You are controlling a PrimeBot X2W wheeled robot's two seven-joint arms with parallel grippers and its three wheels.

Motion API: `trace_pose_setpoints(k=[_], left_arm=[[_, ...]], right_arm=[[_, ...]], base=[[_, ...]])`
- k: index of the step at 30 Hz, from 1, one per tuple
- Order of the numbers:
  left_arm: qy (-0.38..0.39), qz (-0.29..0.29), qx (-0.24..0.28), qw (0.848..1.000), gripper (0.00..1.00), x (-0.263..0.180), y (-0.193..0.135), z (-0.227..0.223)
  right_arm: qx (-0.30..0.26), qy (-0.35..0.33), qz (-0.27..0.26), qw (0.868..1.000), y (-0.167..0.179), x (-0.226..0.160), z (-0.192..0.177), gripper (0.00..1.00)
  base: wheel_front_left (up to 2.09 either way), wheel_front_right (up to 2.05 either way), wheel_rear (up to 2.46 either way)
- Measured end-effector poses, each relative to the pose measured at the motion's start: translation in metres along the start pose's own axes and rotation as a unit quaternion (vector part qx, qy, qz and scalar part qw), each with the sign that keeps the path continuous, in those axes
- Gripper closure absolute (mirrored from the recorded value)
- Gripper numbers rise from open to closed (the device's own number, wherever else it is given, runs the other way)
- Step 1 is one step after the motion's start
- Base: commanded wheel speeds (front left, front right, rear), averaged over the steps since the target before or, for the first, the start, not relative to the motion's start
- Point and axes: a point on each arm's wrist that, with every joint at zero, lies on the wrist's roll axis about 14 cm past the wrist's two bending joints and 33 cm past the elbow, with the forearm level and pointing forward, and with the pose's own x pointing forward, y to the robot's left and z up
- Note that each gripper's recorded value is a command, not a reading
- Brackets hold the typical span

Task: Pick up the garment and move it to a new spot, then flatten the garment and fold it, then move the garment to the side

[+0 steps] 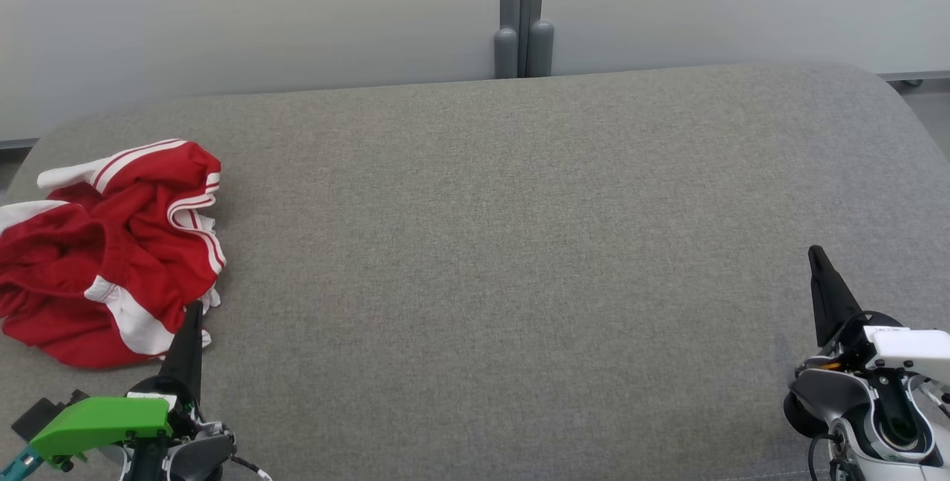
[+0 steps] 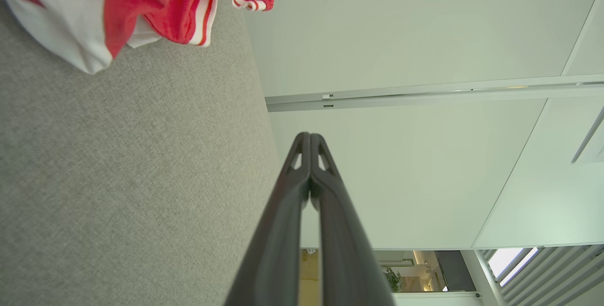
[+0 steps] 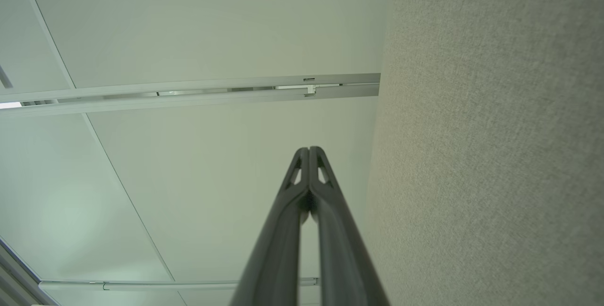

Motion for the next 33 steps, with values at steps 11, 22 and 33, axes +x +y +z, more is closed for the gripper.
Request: trace_pose_setpoints(k=[11,22,33], left_arm=[[0.001,0.04,-0.01,0.999,0.0,-0.011,0.027,-0.005],[0.004,0.053,-0.009,0.999,0.0,-0.018,0.037,-0.014],[0.007,0.043,0.03,0.999,0.0,-0.016,0.029,-0.02]], right_arm=[[0.01,0.001,-0.041,0.999,-0.028,-0.011,-0.005,0.0],[0.004,-0.004,-0.063,0.998,-0.042,-0.02,-0.009,0.0],[-0.058,-0.008,-0.045,0.997,-0.03,-0.018,-0.007,0.0]], base=[[0.0,0.0,0.0],[0.0,0.0,0.0],[0.0,0.0,0.0]])
